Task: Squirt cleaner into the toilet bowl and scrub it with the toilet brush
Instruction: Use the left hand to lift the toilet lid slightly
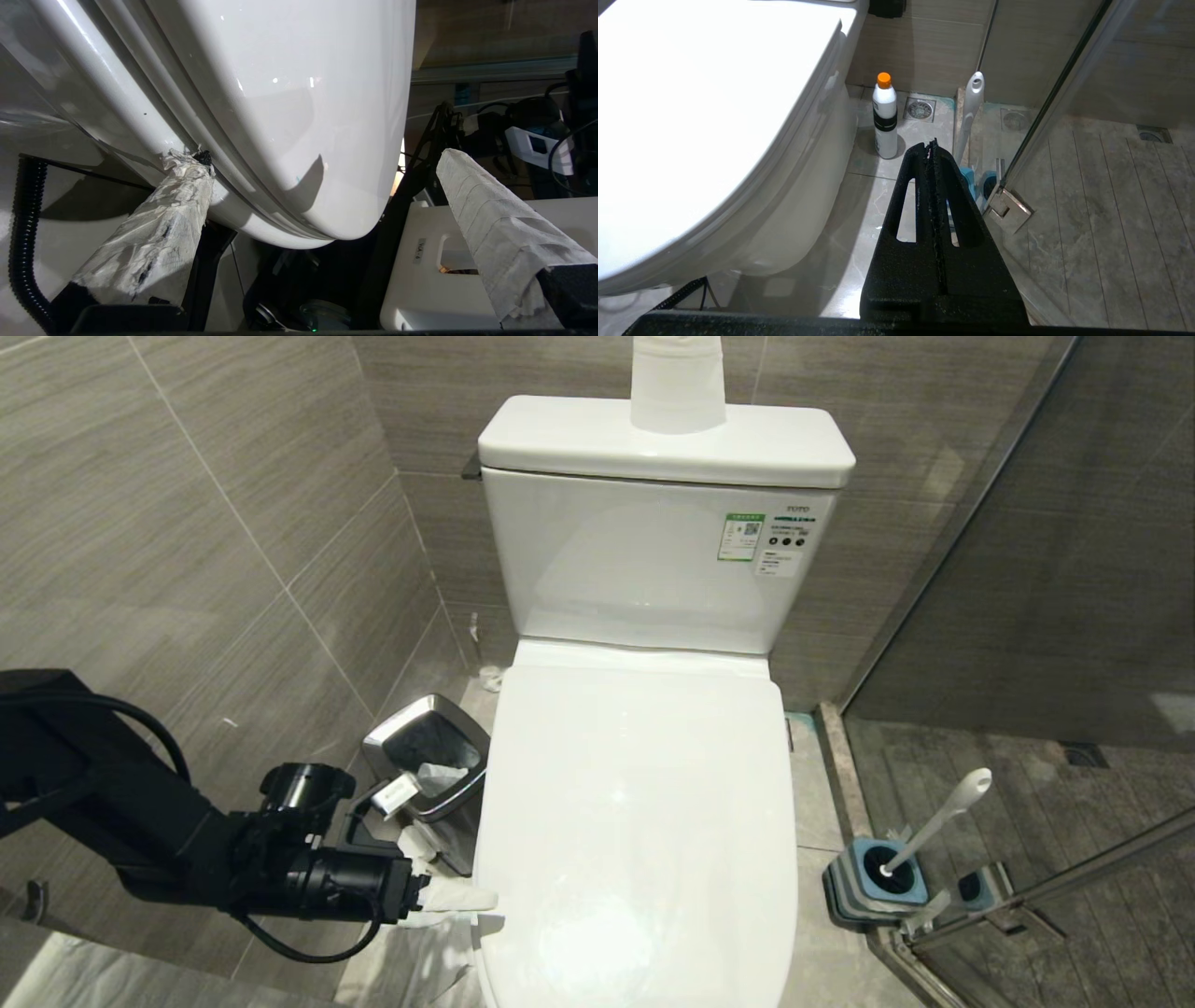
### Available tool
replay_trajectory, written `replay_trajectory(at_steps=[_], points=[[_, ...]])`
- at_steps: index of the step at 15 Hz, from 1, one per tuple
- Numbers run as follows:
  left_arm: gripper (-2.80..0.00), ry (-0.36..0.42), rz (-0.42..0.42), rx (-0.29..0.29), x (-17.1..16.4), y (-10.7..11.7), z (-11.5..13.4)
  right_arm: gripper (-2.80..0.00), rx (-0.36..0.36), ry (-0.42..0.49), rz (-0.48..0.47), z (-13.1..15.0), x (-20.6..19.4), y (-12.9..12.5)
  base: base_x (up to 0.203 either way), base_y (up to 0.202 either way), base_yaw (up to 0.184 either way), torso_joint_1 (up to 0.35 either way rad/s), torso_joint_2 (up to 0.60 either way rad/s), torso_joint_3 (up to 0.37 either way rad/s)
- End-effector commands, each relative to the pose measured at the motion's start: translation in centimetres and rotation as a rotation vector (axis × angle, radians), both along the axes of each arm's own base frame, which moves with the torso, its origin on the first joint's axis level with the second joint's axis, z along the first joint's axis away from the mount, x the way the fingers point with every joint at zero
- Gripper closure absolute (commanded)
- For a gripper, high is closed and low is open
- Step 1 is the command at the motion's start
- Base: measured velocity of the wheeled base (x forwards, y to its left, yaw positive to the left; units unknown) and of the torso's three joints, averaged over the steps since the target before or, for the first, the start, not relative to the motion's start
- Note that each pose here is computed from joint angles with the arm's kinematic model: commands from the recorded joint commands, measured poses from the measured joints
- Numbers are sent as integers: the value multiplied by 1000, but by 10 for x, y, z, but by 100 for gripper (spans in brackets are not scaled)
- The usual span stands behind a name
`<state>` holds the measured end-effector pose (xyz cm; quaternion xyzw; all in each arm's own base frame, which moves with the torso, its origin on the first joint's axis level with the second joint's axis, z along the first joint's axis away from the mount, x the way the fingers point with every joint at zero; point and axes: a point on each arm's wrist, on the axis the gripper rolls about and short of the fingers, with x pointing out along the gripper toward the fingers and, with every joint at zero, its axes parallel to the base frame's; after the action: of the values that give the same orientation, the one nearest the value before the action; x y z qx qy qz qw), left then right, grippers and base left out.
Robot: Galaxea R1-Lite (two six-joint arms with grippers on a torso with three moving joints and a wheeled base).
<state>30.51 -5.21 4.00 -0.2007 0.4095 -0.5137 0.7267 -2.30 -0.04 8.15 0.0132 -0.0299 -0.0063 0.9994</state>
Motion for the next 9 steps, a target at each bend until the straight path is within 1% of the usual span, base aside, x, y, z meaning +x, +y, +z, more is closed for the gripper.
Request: replay_trajectory(at_steps=[1, 5, 9], points=[[-280, 10, -13, 1, -1, -3, -4, 0, 0, 24, 0, -7, 2, 0, 0, 0, 0, 0, 0, 0], [-280, 22, -7, 18, -1, -4, -9, 0, 0, 24, 1, -7, 2, 0, 0, 0, 0, 0, 0, 0], [-280, 30, -25, 26, -9, -10, -7, 0, 0, 24, 0, -7, 2, 0, 0, 0, 0, 0, 0, 0]])
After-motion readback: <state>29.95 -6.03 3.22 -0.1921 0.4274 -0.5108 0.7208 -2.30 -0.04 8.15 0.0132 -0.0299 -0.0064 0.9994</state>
